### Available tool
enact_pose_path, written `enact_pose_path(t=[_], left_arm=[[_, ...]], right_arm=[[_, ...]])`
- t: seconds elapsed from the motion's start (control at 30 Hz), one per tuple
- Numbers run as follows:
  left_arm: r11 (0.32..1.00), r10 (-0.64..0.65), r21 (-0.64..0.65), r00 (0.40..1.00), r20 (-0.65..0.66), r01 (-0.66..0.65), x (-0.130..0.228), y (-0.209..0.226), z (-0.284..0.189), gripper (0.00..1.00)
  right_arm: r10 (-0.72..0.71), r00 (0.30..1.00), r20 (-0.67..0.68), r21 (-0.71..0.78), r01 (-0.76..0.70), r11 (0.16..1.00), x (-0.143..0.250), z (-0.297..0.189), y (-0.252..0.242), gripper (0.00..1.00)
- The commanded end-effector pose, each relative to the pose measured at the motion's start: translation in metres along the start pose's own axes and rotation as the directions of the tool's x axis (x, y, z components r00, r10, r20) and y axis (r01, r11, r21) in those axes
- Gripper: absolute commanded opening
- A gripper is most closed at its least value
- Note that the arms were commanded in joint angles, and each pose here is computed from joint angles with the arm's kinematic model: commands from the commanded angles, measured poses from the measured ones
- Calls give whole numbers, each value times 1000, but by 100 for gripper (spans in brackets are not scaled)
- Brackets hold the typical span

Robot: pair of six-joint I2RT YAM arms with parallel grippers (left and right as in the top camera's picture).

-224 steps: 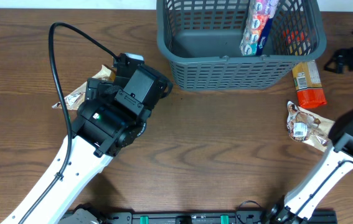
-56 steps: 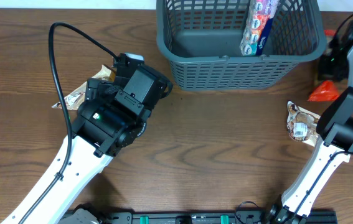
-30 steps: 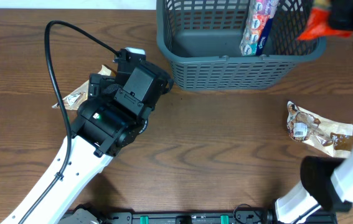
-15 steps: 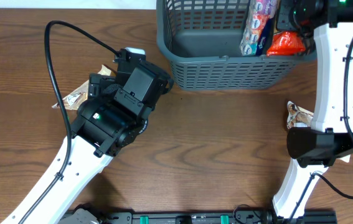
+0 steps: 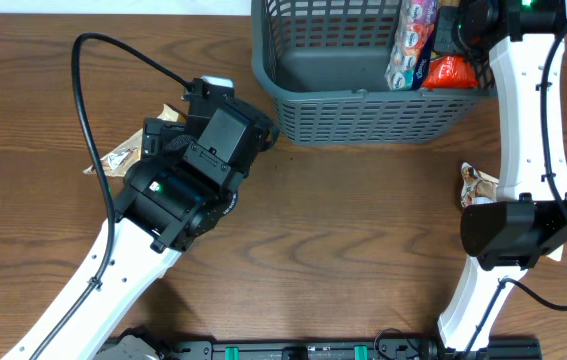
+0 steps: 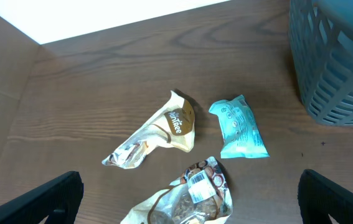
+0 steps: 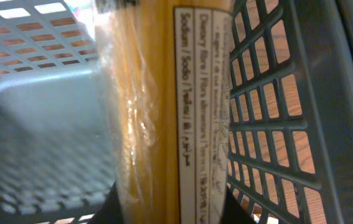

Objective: Pack container
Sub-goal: 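Lift the pasta package and lower it upright into the basket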

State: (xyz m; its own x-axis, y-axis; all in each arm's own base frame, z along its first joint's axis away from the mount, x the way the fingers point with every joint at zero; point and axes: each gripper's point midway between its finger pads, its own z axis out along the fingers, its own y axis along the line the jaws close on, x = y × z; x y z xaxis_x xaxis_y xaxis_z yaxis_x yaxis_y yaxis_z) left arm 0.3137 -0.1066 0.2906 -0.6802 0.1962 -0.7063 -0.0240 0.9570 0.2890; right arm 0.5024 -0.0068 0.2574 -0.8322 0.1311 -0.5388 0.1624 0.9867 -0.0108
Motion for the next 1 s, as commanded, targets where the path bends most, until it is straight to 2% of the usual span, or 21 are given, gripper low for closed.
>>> enact_pose_path(t=[0.0,0.23,0.33,0.4,0.43,0.73,0.97], left_arm=[[1000,-5,-12,1000,13,6,-5,3,-2,99],[1000,-5,-13,1000,13,5,-5,3,-2,99],[1000,-5,-12,1000,13,5,-5,3,-2,99],[1000,-5,-12,1000,13,5,-5,3,-2,99],[1000,-5,-12,1000,13,5,-5,3,-2,99],[1000,-5,-12,1000,13,5,-5,3,-2,99],[1000,-5,-12,1000,13,5,-5,3,-2,99]], right_arm=[[-7,998,57,-9,8,1000,-8,-22,4,22],[-7,998,61,-9,7,1000,-9,-22,4,38],[-6,998,65,-10,7,1000,-10,-22,4,49],[-5,997,72,-10,6,1000,-12,-22,4,66],[-5,997,78,-11,6,1000,-14,-22,4,69],[4,991,133,-12,-2,1000,-26,-40,3,72],[115,952,283,-51,-105,993,-46,-130,-12,75]])
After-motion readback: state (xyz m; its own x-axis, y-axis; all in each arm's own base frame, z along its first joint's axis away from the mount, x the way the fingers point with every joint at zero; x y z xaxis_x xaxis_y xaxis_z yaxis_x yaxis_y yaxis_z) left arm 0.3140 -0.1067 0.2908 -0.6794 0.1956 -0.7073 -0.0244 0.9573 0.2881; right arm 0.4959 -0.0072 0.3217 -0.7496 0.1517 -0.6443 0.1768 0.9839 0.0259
